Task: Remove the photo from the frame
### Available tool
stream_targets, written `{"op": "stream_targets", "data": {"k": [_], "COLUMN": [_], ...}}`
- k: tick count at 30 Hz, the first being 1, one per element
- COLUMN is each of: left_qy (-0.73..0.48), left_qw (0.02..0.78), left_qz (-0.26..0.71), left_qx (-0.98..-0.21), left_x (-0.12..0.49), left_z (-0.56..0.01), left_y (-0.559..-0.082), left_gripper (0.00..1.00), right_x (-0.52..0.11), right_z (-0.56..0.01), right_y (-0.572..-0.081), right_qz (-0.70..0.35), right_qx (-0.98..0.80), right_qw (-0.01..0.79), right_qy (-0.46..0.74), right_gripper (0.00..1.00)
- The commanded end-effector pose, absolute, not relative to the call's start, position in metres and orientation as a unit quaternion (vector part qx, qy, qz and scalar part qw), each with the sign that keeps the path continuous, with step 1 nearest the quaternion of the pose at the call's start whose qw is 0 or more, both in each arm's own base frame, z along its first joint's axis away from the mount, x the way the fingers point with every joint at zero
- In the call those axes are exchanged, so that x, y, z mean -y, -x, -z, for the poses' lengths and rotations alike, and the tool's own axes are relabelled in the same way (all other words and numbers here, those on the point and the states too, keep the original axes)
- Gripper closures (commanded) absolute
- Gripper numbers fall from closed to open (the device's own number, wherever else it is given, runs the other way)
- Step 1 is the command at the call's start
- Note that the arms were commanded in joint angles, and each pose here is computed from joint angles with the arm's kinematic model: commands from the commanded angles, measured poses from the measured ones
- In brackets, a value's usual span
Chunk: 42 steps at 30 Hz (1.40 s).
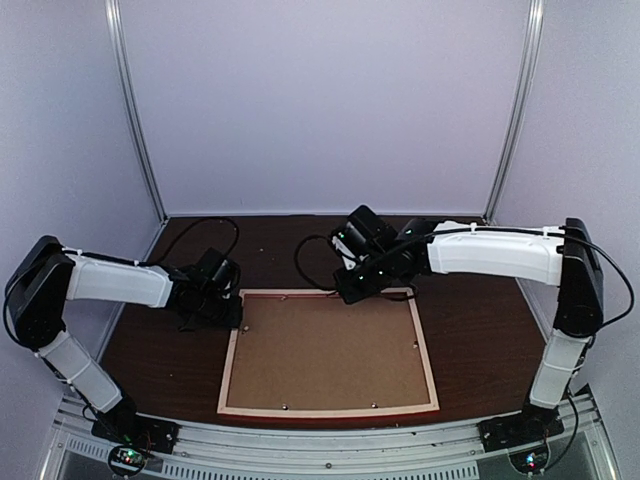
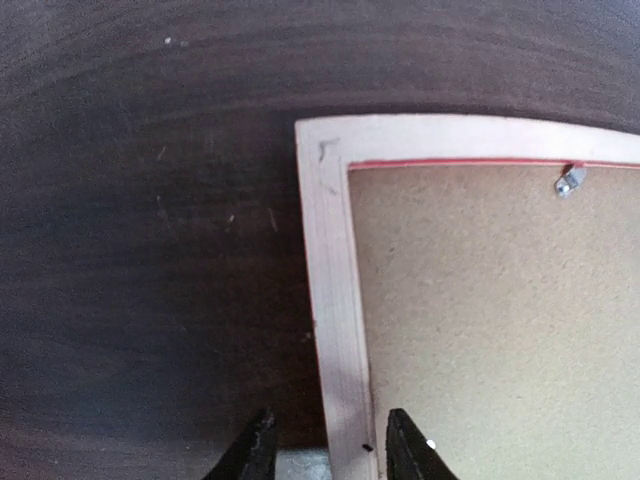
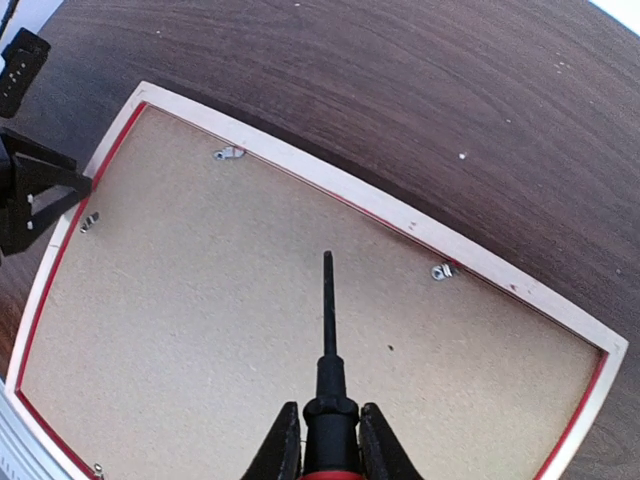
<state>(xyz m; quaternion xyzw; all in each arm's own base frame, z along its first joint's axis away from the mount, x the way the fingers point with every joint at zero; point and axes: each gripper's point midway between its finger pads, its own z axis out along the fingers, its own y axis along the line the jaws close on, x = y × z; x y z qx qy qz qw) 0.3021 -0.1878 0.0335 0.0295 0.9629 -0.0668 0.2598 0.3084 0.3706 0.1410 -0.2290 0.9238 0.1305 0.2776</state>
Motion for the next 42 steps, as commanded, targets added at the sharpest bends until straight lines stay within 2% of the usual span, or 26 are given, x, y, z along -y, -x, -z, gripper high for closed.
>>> {"op": "stream_targets", "data": {"k": [1,7,12,17,23,31,42], "left_qy": [-0.061,-0.096,-0.108,-0.109,-0.121,-0.120,-0.104], "left_qw": [0.294,0.303,0.285,0.237,0.188,0.141,0.095], "left_qz": [0.055,0.057,0.095,0.194,0.238,0.246,0.238], "left_qx": [-0.952,-0.946,-0.948,-0.946,-0.945,-0.952,-0.961], "left_x": [0.195,0.212,0.225,0.246,0.265,0.270,0.259], "left_z": [-0.072,-0.102,-0.109,-0.104,-0.092,-0.063,-0.028], "left_y": [-0.325,-0.356,-0.387,-0.412,-0.433,-0.433,-0.407], "left_gripper": [0.60,0.60,0.60,0.60,0.61,0.62,0.65], "right_x": [-0.327,-0.279,-0.255,-0.260,-0.269,-0.272,-0.284], "right_z": [-0.148,-0.154,-0.149,-0.142,-0.128,-0.107,-0.091], "right_y": [-0.303,-0.300,-0.310,-0.319,-0.324,-0.334,-0.357], "right_qz": [-0.075,-0.045,-0.035,-0.060,-0.070,-0.065,-0.082], "right_qx": [-0.929,-0.935,-0.941,-0.944,-0.947,-0.953,-0.954], "right_qw": [0.294,0.307,0.310,0.304,0.291,0.279,0.270], "right_qy": [0.212,0.172,0.132,0.117,0.116,0.101,0.105], "right_gripper": [1.00,1.00,1.00,1.00,1.00,1.00,1.00]}}
